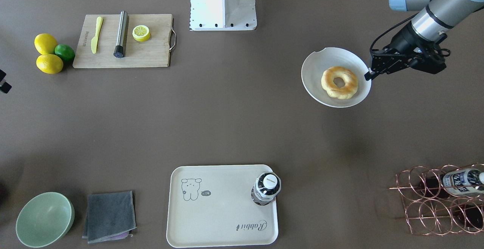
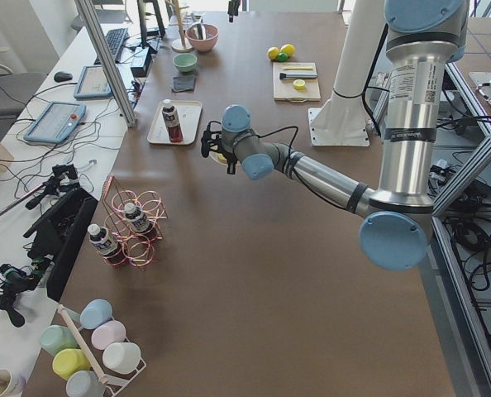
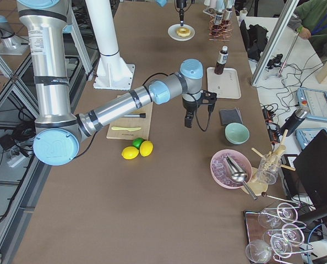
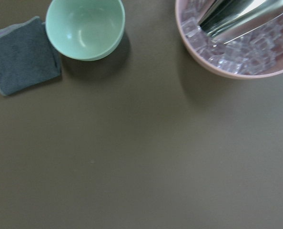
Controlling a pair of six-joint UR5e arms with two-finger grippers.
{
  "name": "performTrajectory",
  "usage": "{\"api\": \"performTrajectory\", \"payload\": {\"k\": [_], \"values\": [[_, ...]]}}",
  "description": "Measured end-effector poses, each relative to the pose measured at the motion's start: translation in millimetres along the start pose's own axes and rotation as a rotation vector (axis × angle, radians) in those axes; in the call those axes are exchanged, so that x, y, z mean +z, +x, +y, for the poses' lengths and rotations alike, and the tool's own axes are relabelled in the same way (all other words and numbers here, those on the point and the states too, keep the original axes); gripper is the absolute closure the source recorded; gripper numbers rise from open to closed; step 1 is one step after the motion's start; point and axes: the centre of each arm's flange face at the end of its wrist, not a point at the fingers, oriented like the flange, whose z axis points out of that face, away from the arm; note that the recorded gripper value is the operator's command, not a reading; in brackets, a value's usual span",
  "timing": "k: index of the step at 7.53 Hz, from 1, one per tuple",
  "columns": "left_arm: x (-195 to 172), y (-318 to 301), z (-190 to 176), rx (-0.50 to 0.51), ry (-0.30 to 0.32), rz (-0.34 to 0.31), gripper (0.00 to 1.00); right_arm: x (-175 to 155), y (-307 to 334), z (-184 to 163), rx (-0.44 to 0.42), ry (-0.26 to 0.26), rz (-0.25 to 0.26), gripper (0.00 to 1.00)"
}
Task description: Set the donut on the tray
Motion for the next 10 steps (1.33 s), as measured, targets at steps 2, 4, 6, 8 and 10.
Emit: {"api": "performTrajectory", "payload": {"k": [2,4,6,8,10], "values": [[42,114,0,-0.06,-0.004,0.004,1.0,31,-97,27,0.056,0.022,-0.037,0.0],[88,237,30,-0.124,-0.001,-0.009,1.0,45,-200,67,0.071,0.007,-0.108,0.0],[125,320,58,-0.159,0.021,-0.013,1.0,44,-264,104,0.031,-0.025,-0.17,0.0],[138,355,66,-0.177,0.038,-0.008,1.0,52,-288,130,-0.005,-0.041,-0.181,0.04],[139,366,68,-0.179,0.046,0.0,1.0,74,-292,152,-0.028,-0.026,-0.148,0.23]]}}
